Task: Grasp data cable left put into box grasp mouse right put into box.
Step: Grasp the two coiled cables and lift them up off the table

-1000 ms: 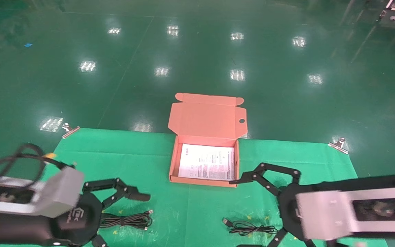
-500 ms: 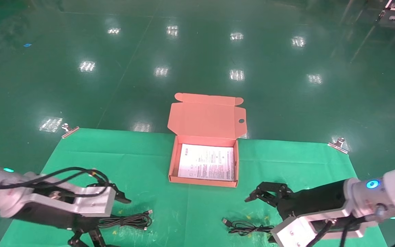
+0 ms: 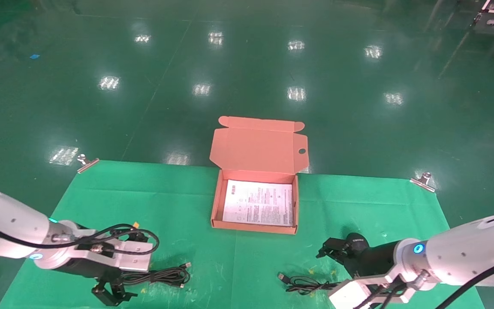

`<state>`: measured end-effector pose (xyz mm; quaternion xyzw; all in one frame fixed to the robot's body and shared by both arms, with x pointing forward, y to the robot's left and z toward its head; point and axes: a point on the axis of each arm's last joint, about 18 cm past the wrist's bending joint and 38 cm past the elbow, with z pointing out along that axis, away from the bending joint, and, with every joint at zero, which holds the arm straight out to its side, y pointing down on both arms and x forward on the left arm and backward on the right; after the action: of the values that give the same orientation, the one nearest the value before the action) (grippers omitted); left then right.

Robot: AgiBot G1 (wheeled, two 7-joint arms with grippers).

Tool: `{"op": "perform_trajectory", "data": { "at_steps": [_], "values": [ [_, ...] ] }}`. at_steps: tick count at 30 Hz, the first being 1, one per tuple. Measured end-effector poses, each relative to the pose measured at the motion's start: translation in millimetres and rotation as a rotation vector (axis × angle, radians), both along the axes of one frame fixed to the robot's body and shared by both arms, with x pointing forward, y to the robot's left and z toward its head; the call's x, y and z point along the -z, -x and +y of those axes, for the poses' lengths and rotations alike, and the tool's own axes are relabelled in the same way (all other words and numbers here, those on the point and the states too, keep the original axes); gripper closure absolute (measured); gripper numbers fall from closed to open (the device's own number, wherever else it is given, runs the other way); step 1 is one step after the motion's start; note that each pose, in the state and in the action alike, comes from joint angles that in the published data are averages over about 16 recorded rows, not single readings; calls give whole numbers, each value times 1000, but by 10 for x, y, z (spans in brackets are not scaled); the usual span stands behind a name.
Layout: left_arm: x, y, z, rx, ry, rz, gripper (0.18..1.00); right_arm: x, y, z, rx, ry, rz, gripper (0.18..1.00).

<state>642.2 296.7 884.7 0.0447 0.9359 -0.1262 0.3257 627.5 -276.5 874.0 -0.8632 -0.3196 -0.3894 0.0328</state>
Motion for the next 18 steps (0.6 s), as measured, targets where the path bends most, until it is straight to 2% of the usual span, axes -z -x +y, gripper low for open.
{"op": "perform_trajectory", "data": {
  "at_steps": [18],
  "values": [
    [381,-345,123,-147,147,48,183,448,-348,89,208,-119,100,178]
  ]
}}
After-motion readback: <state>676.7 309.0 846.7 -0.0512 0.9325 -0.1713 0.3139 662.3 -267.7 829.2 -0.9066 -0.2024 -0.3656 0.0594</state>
